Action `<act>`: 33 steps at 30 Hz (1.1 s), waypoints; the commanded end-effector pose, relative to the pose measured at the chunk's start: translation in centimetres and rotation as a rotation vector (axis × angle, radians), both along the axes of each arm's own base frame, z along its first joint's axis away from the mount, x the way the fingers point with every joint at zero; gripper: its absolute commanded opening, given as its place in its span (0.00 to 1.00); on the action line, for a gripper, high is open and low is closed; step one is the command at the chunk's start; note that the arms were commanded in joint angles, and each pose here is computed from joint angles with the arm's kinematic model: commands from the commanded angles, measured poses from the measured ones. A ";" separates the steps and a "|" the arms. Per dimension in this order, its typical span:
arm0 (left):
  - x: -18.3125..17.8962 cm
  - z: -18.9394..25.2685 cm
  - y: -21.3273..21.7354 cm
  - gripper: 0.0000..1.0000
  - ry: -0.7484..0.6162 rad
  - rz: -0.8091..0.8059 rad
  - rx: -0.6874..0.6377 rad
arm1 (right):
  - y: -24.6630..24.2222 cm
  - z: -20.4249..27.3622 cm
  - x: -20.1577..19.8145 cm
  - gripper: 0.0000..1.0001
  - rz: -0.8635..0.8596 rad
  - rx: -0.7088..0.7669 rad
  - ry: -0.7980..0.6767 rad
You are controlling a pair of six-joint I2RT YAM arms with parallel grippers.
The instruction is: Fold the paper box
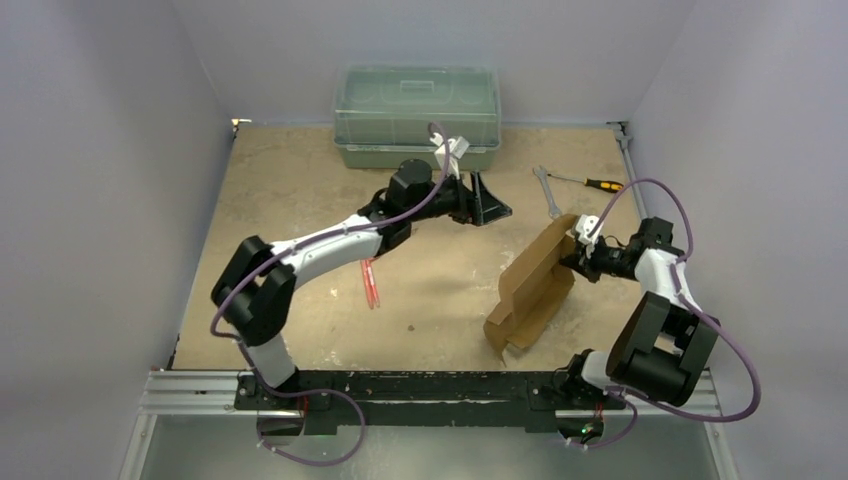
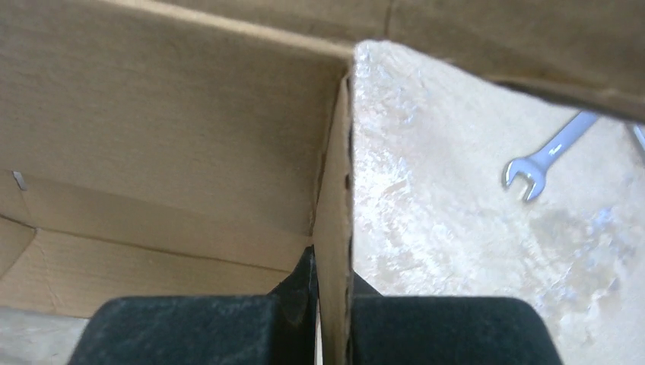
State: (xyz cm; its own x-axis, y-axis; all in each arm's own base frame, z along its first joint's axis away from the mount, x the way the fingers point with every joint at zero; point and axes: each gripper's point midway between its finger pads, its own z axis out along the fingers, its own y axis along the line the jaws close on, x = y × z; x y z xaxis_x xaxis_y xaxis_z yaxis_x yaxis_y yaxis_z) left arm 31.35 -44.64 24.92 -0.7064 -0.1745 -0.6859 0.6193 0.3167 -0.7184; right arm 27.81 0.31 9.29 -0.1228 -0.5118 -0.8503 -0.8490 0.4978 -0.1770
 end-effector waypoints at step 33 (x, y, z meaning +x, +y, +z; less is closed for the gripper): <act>-4.3 -15.4 -0.3 0.58 0.071 0.058 0.141 | 2.7 -1.4 2.8 0.27 -0.223 -0.084 0.190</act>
